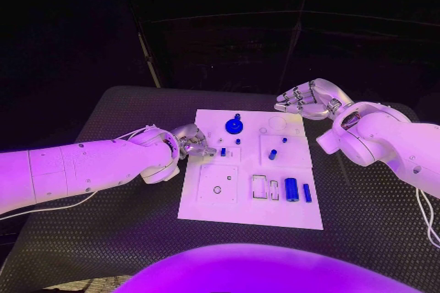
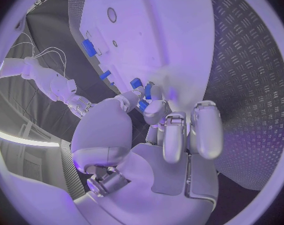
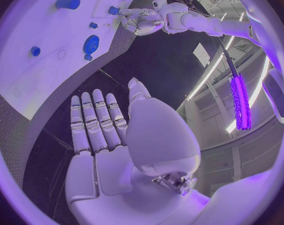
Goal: Assemble the parts on the task board
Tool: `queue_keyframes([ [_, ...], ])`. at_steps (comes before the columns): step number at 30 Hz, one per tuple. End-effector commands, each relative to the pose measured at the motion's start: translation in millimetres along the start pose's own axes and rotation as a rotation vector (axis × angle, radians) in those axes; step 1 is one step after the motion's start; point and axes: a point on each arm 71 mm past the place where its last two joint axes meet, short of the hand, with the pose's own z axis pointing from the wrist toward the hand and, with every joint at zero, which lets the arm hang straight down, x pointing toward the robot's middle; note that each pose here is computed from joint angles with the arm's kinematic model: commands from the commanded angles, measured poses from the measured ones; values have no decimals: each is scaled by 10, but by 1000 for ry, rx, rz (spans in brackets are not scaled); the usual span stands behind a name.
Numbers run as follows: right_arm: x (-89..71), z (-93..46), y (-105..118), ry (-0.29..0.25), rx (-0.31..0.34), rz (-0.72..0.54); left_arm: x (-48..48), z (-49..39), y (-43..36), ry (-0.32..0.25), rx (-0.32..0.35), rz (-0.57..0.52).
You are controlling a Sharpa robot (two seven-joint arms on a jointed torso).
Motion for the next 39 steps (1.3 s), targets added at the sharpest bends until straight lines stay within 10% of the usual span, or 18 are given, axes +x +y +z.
queue_keyframes([
  [1, 4, 5, 23, 4, -12, 2, -9, 3, -13, 14, -20, 1],
  [39, 8, 4, 32, 4, -15, 3, -75, 86, -123, 48, -61, 57],
])
